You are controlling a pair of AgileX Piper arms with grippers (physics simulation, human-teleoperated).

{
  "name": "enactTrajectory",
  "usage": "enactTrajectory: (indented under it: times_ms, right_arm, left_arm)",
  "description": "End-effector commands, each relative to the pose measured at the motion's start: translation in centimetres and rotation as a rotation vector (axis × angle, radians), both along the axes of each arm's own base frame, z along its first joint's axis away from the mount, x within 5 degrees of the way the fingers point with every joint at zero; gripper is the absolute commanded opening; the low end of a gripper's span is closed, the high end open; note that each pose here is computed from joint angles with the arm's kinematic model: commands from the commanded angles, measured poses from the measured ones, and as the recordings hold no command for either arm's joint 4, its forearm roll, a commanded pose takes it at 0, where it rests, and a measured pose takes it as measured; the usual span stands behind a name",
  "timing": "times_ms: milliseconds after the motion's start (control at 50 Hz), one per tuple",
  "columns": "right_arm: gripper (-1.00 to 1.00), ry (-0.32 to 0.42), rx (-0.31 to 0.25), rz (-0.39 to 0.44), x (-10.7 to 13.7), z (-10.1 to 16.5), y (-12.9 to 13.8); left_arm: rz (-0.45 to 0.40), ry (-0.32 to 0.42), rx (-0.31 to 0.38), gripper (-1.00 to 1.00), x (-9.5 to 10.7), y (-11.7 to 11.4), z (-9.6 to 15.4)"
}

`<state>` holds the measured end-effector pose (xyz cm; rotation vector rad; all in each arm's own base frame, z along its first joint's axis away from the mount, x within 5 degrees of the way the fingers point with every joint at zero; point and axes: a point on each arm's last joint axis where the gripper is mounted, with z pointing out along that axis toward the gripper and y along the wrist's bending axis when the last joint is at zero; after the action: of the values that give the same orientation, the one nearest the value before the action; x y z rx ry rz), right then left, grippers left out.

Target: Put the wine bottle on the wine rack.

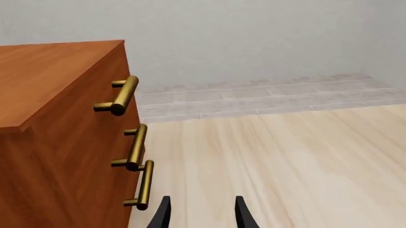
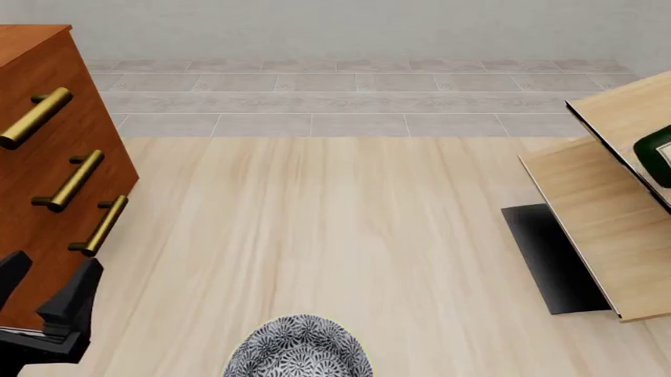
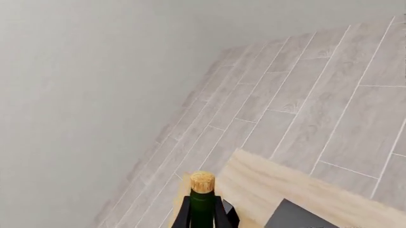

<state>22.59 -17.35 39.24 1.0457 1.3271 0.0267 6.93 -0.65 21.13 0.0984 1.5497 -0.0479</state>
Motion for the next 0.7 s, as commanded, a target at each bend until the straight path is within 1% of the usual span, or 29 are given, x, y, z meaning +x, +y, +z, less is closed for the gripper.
enactTrajectory:
  times_ms: [20,120,280,400,520,700]
  right_arm:
    - [-1.00,0.176,-0.103,0.018,0.83,-2.18,-0.87]
    - [-1.00,0.170,-0.090,0.006,0.85,-2.18,-1.28]
    - [-1.00,0.174,-0.090,0.002,0.84,-2.12,-1.45]
    - [-1.00,0.176,-0.089,0.001,0.82,-2.29,-1.46]
    - [-1.00,0.164,-0.070,-0.002,0.87,-2.65,-1.50]
    - [-1.00,0.168,-0.069,-0.006,0.79,-3.02,-1.62]
  left_arm:
    - [0.000,0.001,-0.001,1.00,-0.04,0.00,-0.02]
    - [0.003,0.002,-0.001,1.00,-0.19,0.04,-0.07]
    - [0.002,0.003,-0.003,1.00,-0.06,0.02,-0.04]
    - [0.003,0.004,-0.004,1.00,-0.10,0.03,-0.07]
    - [0.003,0.004,-0.003,1.00,-0.14,0.03,-0.07]
    - [0.003,0.005,0.000,1.00,-0.17,0.04,-0.09]
